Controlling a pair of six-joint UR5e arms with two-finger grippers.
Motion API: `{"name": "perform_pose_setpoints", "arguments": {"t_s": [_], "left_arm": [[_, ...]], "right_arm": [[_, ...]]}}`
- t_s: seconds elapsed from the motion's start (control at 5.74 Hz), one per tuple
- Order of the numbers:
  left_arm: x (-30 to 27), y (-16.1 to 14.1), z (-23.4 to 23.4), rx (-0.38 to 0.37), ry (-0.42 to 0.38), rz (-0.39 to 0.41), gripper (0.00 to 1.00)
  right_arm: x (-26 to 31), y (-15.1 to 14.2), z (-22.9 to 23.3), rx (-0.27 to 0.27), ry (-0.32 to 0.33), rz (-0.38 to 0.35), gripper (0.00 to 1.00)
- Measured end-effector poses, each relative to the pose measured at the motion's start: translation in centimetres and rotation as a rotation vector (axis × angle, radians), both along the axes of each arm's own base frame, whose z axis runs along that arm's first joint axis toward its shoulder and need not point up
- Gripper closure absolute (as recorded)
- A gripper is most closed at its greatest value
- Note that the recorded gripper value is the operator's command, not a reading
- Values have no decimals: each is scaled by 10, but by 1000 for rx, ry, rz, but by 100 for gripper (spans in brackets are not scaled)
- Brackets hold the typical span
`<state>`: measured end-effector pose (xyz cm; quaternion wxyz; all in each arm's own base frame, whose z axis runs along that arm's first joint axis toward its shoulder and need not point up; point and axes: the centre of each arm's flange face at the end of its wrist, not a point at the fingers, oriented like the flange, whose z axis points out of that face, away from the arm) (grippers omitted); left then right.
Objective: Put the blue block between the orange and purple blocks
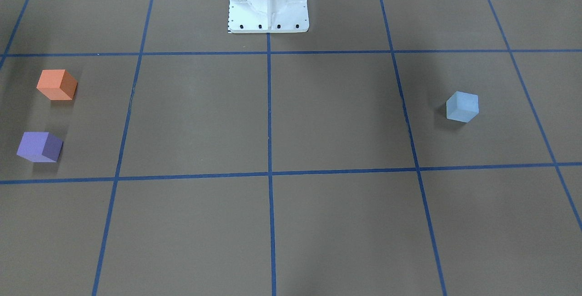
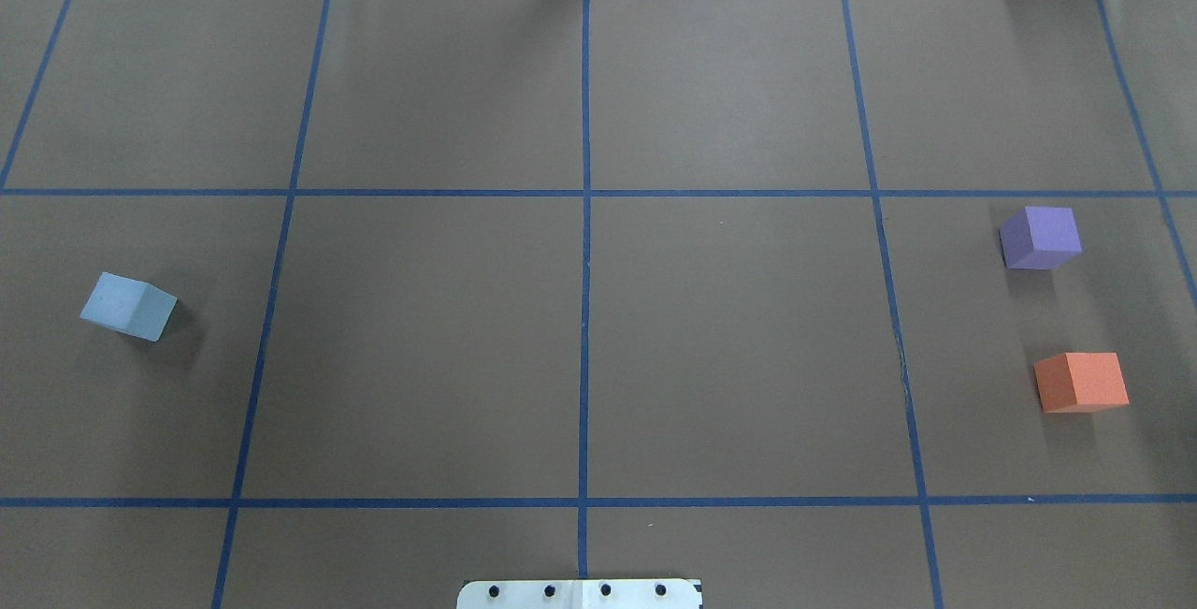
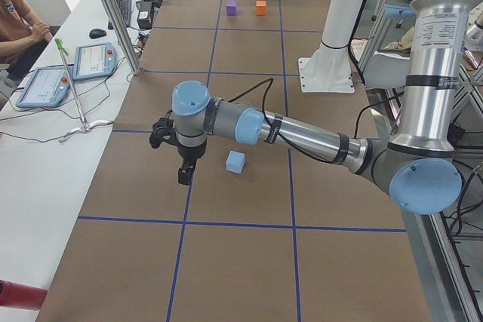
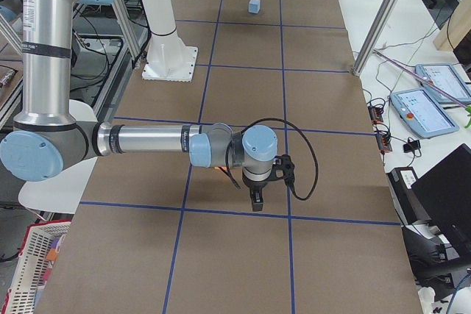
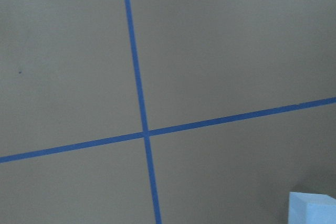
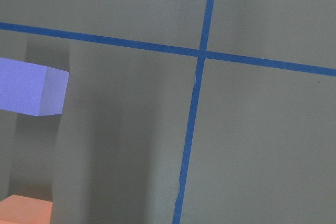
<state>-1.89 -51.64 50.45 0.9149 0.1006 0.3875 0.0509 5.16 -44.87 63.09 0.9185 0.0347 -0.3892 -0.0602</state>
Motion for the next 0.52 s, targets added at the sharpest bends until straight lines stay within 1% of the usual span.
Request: {"name": "perform_pose_setpoints", "arguments": {"t_s": [0.17,0.35,0.52], "left_arm": [[50,6,-20,-48,25,17,0],[102,14,-29,-85,30,37,0],[151,27,-27,-100,28,17,0]], "right_arm": [[0,1,-2,3,-1,0,0],[0,0,-5,10,-2,0,0],[-1,-1,-9,17,-4,-1,0]]}}
